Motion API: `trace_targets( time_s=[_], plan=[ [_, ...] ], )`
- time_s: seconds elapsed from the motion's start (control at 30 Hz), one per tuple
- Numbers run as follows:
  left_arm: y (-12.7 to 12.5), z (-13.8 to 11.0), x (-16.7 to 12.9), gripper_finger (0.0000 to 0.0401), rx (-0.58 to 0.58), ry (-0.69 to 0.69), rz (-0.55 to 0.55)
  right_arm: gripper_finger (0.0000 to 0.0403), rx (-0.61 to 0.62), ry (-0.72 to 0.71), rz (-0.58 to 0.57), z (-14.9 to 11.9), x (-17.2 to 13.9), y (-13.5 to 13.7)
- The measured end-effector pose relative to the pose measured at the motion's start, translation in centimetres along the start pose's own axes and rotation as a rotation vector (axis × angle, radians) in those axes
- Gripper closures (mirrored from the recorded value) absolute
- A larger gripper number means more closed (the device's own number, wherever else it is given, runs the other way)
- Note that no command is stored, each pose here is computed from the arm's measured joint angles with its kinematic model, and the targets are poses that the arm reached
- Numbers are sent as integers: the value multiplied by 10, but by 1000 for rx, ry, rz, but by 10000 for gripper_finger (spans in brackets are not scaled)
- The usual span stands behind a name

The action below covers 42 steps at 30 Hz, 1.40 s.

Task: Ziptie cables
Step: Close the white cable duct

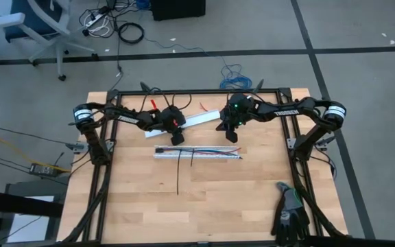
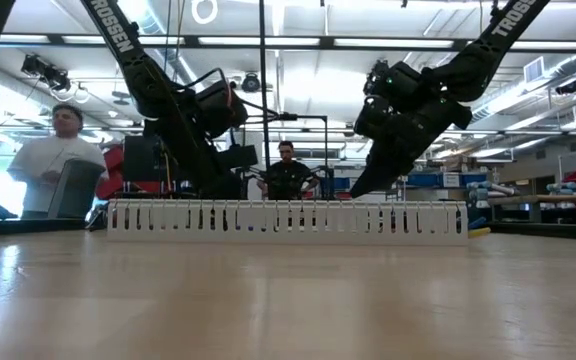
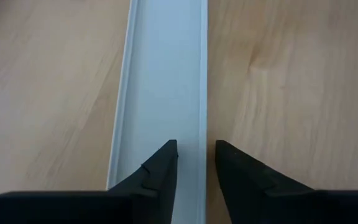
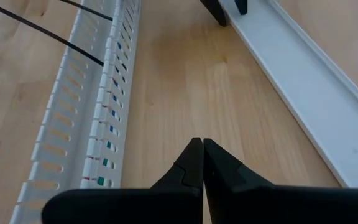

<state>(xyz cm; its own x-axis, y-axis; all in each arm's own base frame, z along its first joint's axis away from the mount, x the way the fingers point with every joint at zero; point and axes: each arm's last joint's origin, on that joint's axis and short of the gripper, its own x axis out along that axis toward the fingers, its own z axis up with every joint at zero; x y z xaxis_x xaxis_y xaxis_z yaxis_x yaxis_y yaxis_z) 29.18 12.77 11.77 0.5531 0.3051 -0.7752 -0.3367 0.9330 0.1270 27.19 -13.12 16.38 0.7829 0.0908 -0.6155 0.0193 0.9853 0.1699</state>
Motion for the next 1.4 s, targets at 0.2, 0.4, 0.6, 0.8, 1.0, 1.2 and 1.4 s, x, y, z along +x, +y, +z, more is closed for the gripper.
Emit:
trace_targets(
  time_s=[0.2,0.4,0.6,0.8,1.0,1.2,1.4],
  plan=[
    [-1,0,1,347,37,-4,-3,403,-6,-10,-3,1,0,0],
    [0,1,1,392,79,-7,5,403,-45,0,-40,1,0,-1],
    [1,7,-7,398,106,-16,-1,403,-115,45,-178,-1,-1,-6],
    [3,10,-23,400,129,2,-35,403,-91,76,-202,-9,-6,-15],
    [1,10,-26,400,155,-8,-119,403,-86,109,-218,-12,-11,-17],
    [0,8,-29,400,179,10,-151,403,-126,168,-290,-9,-25,-7],
    [3,8,-32,400,176,13,-150,403,-111,212,-276,-10,-37,4]
  ],
)
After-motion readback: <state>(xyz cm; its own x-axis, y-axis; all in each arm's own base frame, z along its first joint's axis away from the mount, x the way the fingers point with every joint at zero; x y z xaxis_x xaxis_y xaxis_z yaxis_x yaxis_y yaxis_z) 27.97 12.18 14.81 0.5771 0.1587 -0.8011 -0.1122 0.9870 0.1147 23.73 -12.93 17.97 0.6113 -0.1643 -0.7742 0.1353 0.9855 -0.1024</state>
